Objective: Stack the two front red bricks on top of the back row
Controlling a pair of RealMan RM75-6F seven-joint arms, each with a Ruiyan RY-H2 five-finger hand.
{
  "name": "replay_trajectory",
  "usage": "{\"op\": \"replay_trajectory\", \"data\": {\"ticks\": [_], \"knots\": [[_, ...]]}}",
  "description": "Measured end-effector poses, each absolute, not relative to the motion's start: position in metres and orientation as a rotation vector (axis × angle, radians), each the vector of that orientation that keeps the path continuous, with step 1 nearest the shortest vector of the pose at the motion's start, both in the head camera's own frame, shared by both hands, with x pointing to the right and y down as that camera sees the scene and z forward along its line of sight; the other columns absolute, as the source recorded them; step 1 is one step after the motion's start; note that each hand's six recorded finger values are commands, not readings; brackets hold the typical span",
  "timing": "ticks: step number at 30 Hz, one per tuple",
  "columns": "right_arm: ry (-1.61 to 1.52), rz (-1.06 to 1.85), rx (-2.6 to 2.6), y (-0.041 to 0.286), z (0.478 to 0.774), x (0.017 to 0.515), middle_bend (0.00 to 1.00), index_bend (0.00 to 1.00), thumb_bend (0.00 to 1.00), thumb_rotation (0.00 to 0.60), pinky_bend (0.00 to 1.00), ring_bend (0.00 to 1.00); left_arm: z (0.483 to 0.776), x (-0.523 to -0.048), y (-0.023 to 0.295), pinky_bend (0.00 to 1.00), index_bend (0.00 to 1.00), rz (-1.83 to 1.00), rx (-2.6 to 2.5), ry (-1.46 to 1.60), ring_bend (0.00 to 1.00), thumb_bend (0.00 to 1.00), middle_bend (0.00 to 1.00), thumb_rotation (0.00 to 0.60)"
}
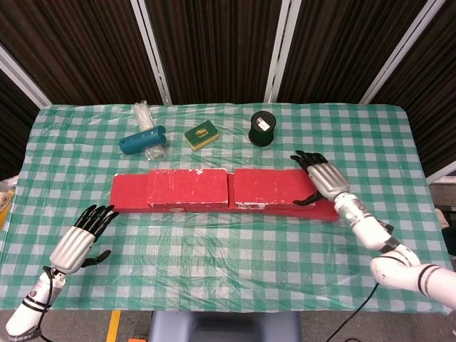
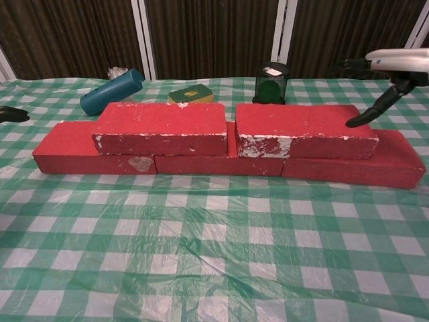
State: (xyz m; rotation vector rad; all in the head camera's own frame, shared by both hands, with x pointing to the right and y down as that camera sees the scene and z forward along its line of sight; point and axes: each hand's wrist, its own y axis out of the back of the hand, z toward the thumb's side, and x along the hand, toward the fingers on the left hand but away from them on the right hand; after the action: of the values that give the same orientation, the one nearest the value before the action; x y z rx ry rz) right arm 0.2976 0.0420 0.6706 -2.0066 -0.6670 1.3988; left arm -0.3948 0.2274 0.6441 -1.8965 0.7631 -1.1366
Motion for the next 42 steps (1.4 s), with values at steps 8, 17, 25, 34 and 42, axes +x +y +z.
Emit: {"op": "replay_trajectory", "data": {"ticks": [8,17,25,34,42], "knots": [[-0.717,1.428,-1.988,0.07,0.649,0.365,0.04,0.34,0.0,0.416,0.11,0.0,0.643,-0.388,0.232,0.01,0.0,-1.112,-1.896,0.738,0.0,0.26,0.0,0.6],[-0.724,1.506,-2.071,0.08,0.663,0.397,0.0,0.4,0.0,0.391,0.11,0.0,0.65,-0.385,0.231,0.01,0.0,-1.114,-1.9,0.731,0.0,0.26,0.0,0.6],[-0.633,1.522,-2.097,0.089,0.687,0.386,0.0,0.4,0.01,0.383,0.09,0.0,0.651,-0.387,0.23,0.01,0.0,-1.126,-1.893,0.736,0.0,0.26,0.0,0.6],[-0.596,1.48,-2.123,0.092,0.693,0.364,0.0,0.38,0.0,0.382,0.08,0.0,0.65,-0.39,0.228,0.01,0.0,-1.131,-1.892,0.743,0.0,0.26,0.0,0.6],[-0.592,1.461,-2.148,0.092,0.693,0.353,0.0,0.37,0.0,0.392,0.08,0.0,0.649,-0.388,0.229,0.01,0.0,-1.121,-1.901,0.737,0.0,0.26,0.0,0.6]]}}
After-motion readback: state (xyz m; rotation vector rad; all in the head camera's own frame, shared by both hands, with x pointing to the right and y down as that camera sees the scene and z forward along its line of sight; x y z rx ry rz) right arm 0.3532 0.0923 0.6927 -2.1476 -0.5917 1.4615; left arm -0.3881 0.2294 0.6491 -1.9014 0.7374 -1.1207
